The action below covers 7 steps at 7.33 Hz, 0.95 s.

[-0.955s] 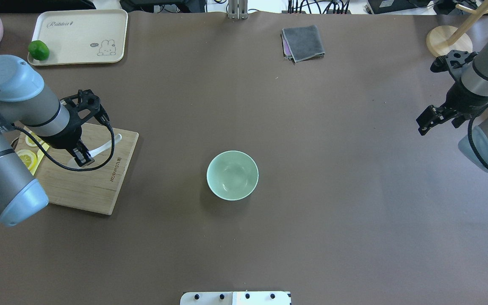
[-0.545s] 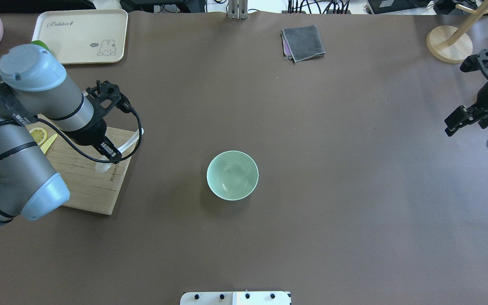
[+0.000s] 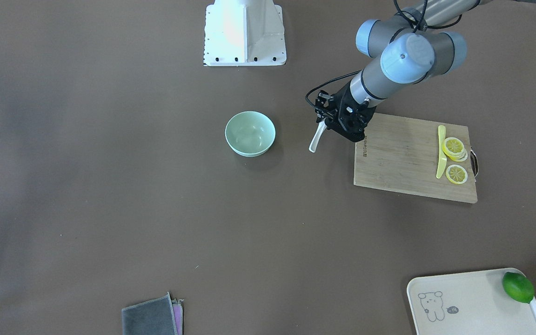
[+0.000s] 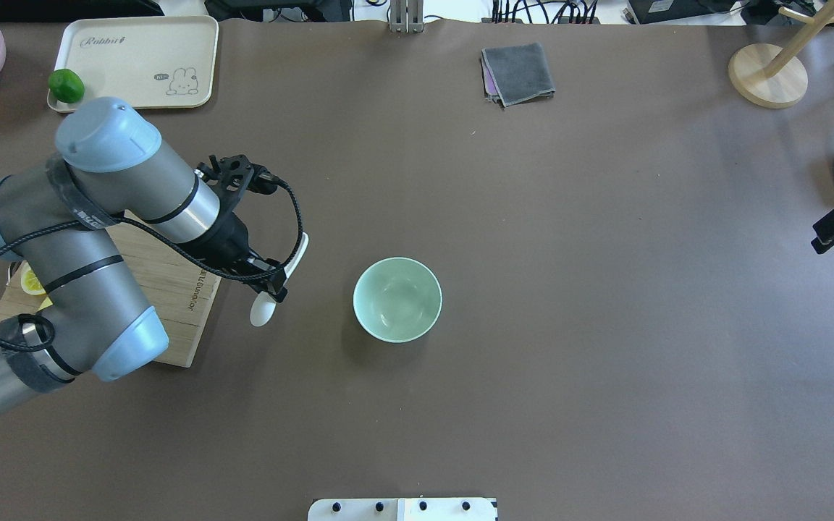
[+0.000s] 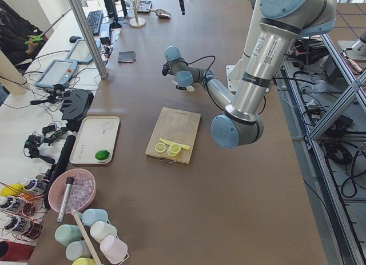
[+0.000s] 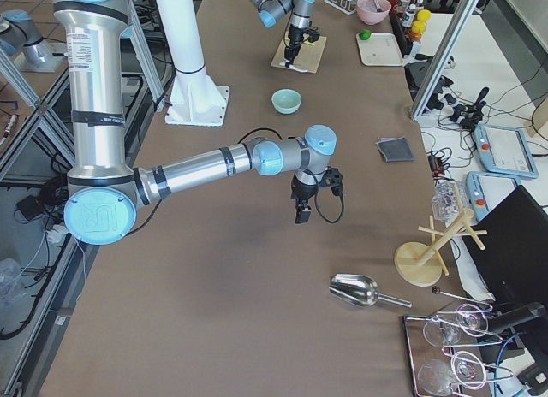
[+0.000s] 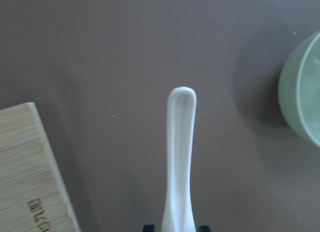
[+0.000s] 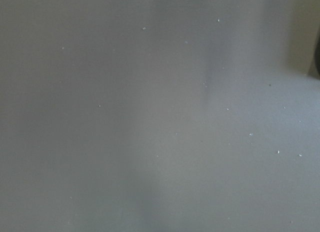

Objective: Place spoon in bowl
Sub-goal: 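Lift the spoon with the left gripper and carry it over the bowl, then lower the spoon into the bowl and open the left gripper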

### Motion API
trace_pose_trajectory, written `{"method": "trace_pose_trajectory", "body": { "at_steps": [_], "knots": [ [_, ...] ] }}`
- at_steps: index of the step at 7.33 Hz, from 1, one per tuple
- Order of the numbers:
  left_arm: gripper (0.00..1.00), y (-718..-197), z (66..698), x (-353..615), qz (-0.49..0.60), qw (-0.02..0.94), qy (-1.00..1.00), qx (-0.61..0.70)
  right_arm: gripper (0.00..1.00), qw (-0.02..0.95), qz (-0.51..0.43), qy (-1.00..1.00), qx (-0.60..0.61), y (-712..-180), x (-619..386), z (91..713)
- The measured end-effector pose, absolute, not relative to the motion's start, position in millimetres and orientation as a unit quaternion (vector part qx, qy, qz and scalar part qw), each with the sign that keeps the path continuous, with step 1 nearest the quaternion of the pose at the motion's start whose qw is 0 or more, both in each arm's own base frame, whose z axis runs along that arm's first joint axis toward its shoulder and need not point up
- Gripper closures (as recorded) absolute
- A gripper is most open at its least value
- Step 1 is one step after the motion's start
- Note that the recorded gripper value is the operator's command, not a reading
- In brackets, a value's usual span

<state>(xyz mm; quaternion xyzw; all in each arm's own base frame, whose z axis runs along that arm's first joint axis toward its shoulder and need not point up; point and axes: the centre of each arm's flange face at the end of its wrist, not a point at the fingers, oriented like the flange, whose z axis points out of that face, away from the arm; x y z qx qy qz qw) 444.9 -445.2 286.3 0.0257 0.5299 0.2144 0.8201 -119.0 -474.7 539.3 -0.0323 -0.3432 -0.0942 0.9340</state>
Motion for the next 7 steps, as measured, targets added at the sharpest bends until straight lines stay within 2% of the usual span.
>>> {"method": "trace_pose_trajectory", "body": {
  "at_steps": [4, 5, 7],
  "knots": [
    [0.97, -451, 207, 502, 0.166, 0.810, 0.562, -0.008, 0.00, 0.935, -0.087, -0.341, -0.034, -469, -110, 544],
    [0.93, -456, 195, 512, 0.159, 0.810, 0.564, -0.013, 0.00, 0.935, -0.084, -0.342, -0.036, -467, -107, 546],
    [0.92, -460, 185, 527, 0.155, 0.809, 0.568, -0.017, 0.00, 0.935, -0.081, -0.344, -0.037, -466, -104, 548]
  ]
}}
